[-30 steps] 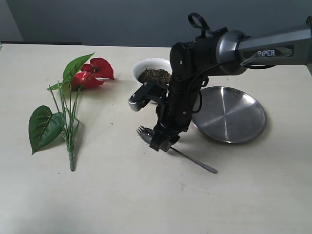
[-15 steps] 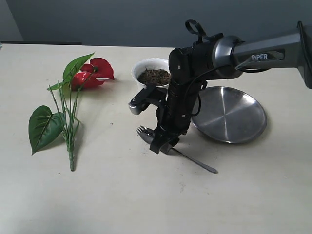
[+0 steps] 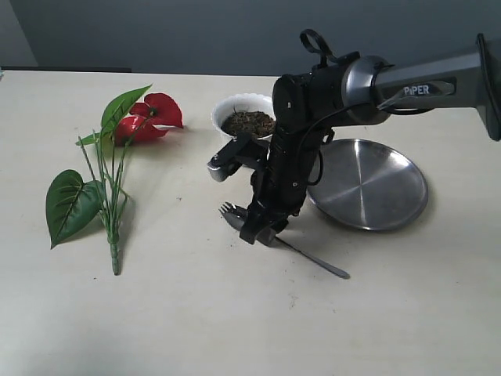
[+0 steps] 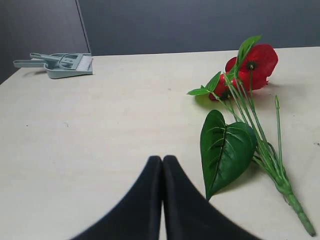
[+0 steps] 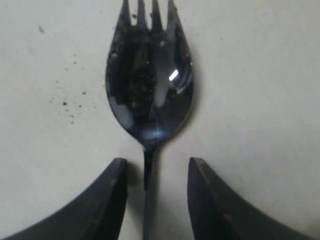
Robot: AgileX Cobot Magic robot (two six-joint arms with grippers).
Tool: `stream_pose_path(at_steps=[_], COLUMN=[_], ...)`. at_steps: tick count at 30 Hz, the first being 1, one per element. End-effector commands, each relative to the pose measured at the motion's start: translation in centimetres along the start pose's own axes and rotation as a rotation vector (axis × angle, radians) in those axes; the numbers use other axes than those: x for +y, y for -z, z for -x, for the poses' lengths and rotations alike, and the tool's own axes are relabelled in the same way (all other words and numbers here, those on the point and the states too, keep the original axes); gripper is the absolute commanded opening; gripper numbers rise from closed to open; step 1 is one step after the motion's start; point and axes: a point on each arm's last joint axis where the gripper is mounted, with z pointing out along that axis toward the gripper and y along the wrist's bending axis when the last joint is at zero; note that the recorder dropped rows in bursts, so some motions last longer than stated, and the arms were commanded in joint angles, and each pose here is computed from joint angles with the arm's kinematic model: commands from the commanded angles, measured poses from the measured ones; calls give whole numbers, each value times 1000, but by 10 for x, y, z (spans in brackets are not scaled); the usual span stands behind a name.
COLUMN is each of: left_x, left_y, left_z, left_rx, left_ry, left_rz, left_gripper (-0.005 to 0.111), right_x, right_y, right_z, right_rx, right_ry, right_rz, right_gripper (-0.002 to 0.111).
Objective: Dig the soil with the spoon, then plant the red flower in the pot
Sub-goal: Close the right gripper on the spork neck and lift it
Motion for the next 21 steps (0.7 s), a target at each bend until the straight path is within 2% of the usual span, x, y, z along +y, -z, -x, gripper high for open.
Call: stream_pose_path(at_steps=[1, 5, 10, 13, 21], left_x=[0, 0, 0, 0, 0], left_y=[0, 0, 0, 0, 0], left_z=[-1, -1, -1, -1, -1], left_rx=[-9, -9, -9, -9, -9], left_ry=[-2, -2, -2, -2, -2], left_rz=[-3, -3, -3, -3, -3], left_gripper=[0, 0, 0, 0, 0], right_x=[2, 6, 21, 28, 20], right_y=[-13, -13, -16, -18, -17], right_z=[-4, -4, -1, 1, -3], right_rx=[42, 50, 85, 111, 161], right_ry=[-20, -34, 29, 83, 46], right_rz=[49, 79, 72, 32, -79], right_gripper=[38, 38, 38, 38, 38])
